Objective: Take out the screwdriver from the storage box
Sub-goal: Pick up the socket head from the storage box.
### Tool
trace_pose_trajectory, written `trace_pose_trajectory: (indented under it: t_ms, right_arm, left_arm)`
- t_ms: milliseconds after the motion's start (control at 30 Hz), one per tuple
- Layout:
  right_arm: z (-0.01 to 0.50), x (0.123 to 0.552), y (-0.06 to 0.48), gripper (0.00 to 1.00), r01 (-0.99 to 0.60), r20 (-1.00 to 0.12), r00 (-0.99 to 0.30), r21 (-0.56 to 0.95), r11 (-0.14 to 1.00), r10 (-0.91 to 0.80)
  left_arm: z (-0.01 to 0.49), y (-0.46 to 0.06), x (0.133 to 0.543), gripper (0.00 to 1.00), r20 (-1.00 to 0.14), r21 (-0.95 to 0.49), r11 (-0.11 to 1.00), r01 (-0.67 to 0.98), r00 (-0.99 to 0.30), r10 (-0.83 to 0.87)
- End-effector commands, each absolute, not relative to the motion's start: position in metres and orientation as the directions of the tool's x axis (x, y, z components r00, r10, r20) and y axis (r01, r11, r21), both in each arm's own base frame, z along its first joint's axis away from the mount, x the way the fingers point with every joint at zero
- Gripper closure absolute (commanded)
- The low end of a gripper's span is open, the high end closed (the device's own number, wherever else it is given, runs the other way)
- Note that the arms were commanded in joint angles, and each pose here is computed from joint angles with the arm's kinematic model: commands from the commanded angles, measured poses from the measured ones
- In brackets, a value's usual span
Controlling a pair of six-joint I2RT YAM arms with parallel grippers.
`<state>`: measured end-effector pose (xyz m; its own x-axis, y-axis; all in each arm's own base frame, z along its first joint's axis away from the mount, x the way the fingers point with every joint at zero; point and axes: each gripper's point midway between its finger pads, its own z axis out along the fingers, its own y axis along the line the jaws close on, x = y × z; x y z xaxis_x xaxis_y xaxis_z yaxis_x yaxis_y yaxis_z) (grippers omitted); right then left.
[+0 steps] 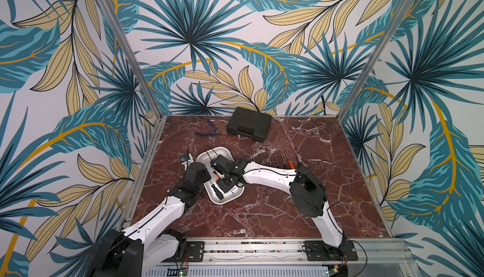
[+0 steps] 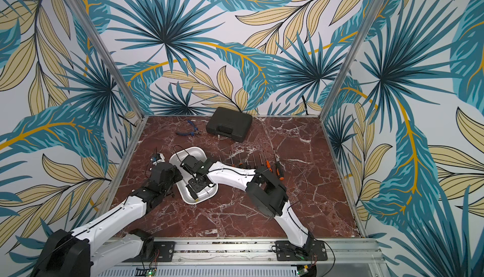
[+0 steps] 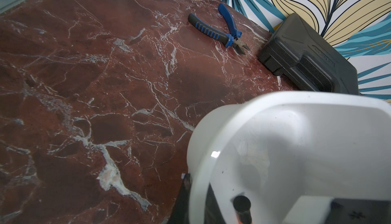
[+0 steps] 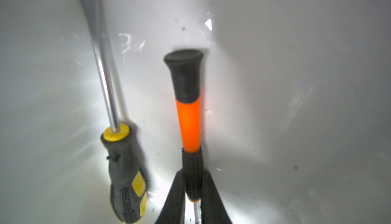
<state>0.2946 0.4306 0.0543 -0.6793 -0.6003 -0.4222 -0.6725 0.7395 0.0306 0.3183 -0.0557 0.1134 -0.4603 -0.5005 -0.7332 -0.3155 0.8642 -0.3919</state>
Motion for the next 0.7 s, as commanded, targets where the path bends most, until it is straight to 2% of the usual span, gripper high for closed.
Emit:
trace_pose_trajectory:
  t_ms: [0, 167, 433, 533, 667]
  right_arm:
    - [0.082, 0.307, 0.422, 0.92, -0.608, -0.471, -0.727, 0.106, 0.787, -0.498]
    - [0.129, 0.317, 0.415, 0.92, -0.584, -0.552, -0.731, 0.2, 0.787, -0.402]
    - [0.176, 0.317, 0.396, 0.92, -0.566, -0.608, -0.733, 0.298, 0.768, -0.304]
    - [0.179, 0.326, 0.366, 0.92, -0.524, -0.604, -0.749, 0.289, 0.801, -0.272]
    - [0.167, 0.35, 0.289, 0.92, -0.403, -0.572, -0.793, 0.237, 0.884, -0.209]
  left_arm:
    - [0.138, -0.059, 0.331, 1.0, -0.746, -0.453, 0.843, -0.29, -0.395, -0.537]
    - [0.135, -0.059, 0.332, 1.0, -0.744, -0.453, 0.843, -0.29, -0.398, -0.537]
    - [0.132, -0.062, 0.335, 1.0, -0.739, -0.453, 0.843, -0.289, -0.406, -0.537]
    - [0.132, -0.062, 0.335, 1.0, -0.741, -0.451, 0.845, -0.288, -0.407, -0.535]
    - [0.132, -0.062, 0.335, 1.0, -0.741, -0.45, 0.845, -0.289, -0.407, -0.534]
